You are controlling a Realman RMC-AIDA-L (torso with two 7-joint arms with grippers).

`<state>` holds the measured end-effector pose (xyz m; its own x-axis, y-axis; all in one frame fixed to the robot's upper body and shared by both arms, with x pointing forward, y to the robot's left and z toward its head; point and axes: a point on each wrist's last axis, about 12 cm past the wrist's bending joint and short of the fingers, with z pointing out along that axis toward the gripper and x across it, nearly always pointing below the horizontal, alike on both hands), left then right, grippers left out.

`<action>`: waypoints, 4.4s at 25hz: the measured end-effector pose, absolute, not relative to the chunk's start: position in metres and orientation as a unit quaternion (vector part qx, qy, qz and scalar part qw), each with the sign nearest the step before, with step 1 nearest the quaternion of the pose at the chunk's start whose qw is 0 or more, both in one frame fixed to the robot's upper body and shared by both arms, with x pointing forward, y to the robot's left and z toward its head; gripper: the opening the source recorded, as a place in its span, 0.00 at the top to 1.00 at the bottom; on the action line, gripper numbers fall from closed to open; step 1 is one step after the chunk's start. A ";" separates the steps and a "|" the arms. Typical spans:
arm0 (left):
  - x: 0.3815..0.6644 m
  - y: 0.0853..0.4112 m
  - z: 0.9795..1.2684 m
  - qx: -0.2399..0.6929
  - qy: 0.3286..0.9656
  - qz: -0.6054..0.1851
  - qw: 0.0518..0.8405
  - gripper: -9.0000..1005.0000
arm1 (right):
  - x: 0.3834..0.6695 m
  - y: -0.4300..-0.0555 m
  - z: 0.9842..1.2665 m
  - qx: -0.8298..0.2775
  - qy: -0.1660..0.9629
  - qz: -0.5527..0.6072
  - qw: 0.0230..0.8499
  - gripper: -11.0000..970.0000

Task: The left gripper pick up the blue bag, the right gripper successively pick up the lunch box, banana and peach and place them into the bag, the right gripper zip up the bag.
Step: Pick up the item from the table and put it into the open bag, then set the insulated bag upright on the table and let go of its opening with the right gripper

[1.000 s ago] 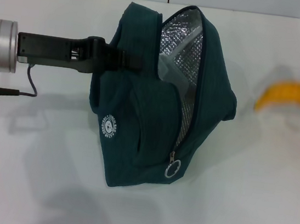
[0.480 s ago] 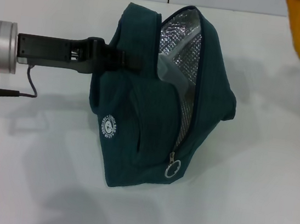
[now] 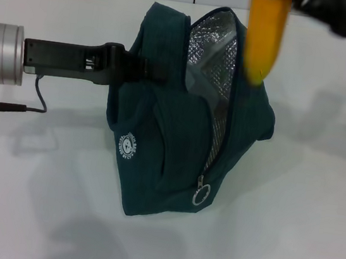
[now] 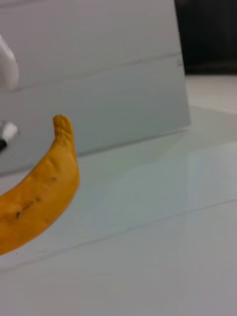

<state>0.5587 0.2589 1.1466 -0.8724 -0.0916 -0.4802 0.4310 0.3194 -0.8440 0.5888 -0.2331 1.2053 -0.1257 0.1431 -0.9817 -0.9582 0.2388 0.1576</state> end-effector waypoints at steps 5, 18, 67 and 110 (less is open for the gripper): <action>0.558 0.259 1.147 0.108 0.777 -0.577 0.229 0.96 | 0.586 -0.212 1.185 -0.382 0.536 0.512 0.551 0.48; 0.554 0.264 1.143 0.100 0.778 -0.575 0.230 0.96 | 0.578 -0.197 1.143 -0.391 0.556 0.482 0.553 0.45; 0.552 0.266 1.141 0.099 0.779 -0.573 0.235 0.96 | 0.558 -0.270 1.109 -0.375 0.652 0.417 0.510 0.17; 0.552 0.265 1.141 0.097 0.774 -0.579 0.238 0.95 | 0.556 -0.249 1.105 -0.434 0.644 0.399 0.487 0.68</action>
<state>0.5521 0.2645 1.1409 -0.8685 -0.1253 -0.4797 0.4245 0.3120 -0.8500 0.5557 -0.2494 1.1046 -0.1478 -0.1705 -0.9742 -0.9483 0.3041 0.0906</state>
